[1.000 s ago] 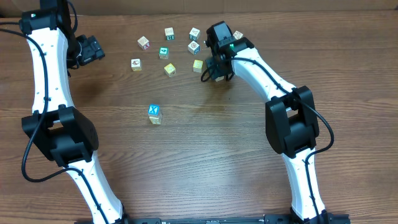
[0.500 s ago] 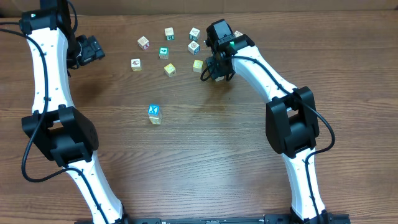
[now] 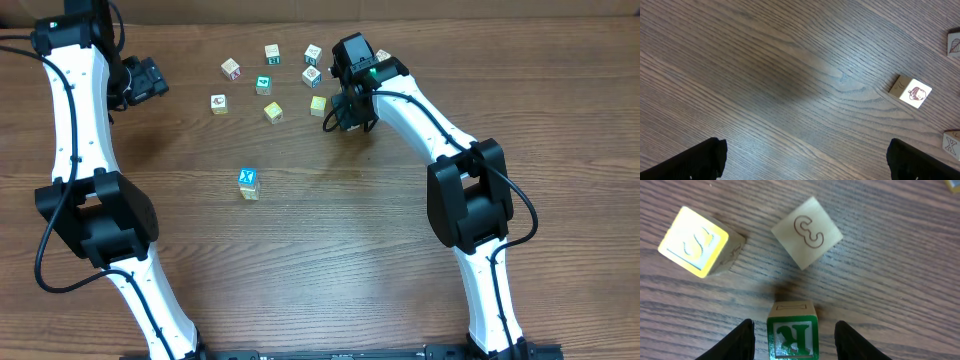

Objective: Form a tower
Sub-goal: 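Close the right gripper on the green R block, then lift and carry the R block with the right gripper toward the stack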

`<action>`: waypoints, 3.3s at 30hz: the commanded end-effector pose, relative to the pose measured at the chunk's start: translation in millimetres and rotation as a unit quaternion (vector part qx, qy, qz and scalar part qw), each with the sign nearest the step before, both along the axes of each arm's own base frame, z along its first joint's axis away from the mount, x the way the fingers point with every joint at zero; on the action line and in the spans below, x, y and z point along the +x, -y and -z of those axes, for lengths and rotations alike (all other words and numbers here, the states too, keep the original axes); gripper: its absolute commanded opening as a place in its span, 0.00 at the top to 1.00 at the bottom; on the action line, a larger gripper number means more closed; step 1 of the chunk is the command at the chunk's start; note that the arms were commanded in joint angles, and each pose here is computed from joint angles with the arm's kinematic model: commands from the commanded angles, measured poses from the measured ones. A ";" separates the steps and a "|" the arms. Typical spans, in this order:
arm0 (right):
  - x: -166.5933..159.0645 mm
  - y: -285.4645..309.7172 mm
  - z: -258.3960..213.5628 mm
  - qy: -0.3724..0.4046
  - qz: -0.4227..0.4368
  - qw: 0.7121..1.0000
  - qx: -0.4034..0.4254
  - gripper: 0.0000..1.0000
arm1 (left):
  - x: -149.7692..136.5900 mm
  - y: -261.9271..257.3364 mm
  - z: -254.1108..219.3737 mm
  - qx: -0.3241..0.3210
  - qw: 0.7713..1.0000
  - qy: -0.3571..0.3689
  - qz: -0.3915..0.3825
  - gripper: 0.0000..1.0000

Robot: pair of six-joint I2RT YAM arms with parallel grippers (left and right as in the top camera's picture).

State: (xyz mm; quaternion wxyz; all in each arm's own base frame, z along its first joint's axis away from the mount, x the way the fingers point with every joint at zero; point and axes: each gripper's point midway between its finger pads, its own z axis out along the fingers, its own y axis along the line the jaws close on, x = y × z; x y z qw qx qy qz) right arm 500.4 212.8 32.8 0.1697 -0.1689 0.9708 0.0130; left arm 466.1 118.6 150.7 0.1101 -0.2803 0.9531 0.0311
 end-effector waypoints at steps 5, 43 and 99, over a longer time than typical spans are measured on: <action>-2.0 1.0 4.9 -0.006 0.000 1.000 0.001 0.50 | 2.7 3.5 -6.5 0.002 1.000 0.009 -0.001 0.00; -2.1 2.3 9.8 -0.009 0.008 1.000 -0.001 0.56 | 2.7 3.5 -6.5 0.002 1.000 0.009 -0.001 0.00; -42.0 -21.5 -153.3 0.013 0.058 0.985 0.163 0.80 | 2.6 3.2 -6.5 0.002 1.000 0.009 -0.001 0.00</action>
